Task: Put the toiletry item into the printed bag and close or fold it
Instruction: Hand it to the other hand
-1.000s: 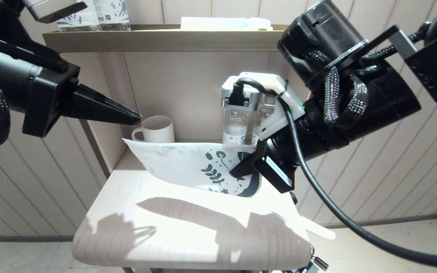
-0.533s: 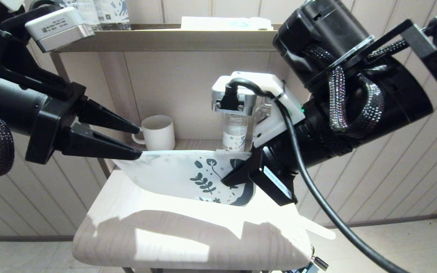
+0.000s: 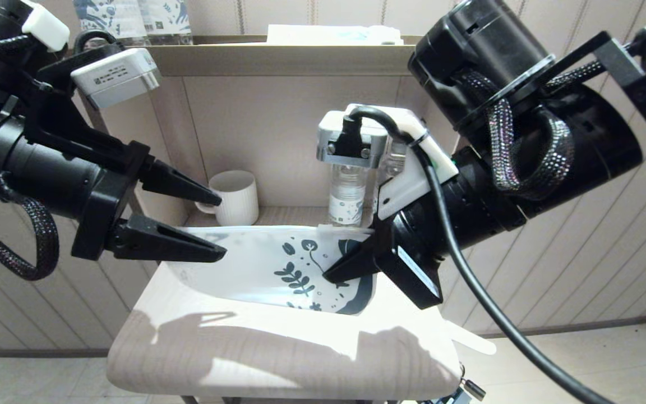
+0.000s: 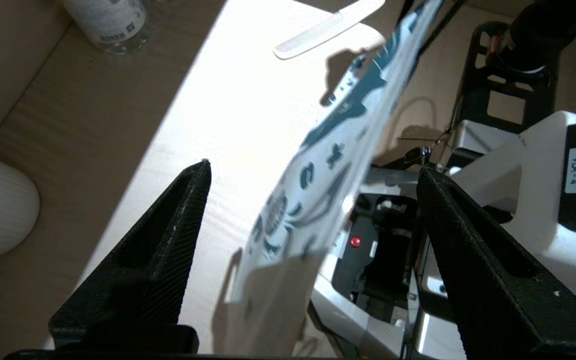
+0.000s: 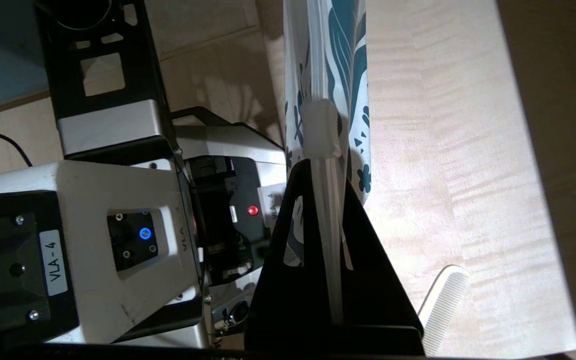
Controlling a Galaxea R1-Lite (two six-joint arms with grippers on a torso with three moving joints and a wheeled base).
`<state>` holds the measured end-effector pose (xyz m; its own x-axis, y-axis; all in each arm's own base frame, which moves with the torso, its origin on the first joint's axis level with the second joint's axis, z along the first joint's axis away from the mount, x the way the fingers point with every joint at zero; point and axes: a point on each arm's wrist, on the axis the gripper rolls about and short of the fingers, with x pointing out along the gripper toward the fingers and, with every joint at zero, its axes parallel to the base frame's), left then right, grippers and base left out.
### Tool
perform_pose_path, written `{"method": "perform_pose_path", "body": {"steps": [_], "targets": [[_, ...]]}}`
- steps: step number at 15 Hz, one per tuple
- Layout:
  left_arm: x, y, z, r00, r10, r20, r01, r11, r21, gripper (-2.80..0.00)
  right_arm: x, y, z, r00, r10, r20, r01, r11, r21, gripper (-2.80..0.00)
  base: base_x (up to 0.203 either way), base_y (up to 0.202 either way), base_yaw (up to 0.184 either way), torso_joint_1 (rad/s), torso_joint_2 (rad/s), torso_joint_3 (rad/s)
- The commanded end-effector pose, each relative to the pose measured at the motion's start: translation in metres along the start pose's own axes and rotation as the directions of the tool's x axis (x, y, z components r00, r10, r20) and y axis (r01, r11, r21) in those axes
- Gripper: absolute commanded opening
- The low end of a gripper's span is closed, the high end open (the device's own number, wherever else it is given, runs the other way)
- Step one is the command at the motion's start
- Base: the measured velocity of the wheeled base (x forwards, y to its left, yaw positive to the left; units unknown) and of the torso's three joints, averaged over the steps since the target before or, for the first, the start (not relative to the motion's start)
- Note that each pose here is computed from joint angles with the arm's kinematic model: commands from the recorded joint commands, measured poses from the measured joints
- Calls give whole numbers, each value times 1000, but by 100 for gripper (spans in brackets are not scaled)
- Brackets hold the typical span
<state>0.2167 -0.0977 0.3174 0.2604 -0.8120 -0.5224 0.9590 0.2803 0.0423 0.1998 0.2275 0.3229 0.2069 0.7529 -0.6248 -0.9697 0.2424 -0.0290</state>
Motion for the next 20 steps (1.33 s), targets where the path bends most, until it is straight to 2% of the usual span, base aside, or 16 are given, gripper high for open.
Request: {"method": "perform_pose_path", "body": {"steps": [1,5,8,9,10,20], "targets": [[6,4,-7,1000,-19,-6,19,1000,-16,0,-1,1,-1,1000,13,1,-13,1000,0,-280,0,0,0,0,0,0],[10,8,-17,999,-28,-23,27,999,-35,0,2,1,-3,1000,21,-10,-21,1000,4,-280,0,0,0,0,0,0],[8,10,-19,999,-38,-4,38,999,-39,0,4,2,-3,1000,26,-10,-26,1000,0,-280,0,0,0,0,0,0],[8,10,-19,999,-40,-5,39,998,-41,-75,4,3,-2,1000,28,-9,-28,1000,-2,-280,0,0,0,0,0,0],[8,9,-20,999,-39,-6,39,998,-42,-280,3,4,-2,1000,28,-8,-28,1000,-3,-280,0,0,0,0,0,0],[9,7,-24,999,-47,-15,47,997,-53,-280,3,3,2,999,48,21,-48,999,-6,-280,0,0,0,0,0,0]]}}
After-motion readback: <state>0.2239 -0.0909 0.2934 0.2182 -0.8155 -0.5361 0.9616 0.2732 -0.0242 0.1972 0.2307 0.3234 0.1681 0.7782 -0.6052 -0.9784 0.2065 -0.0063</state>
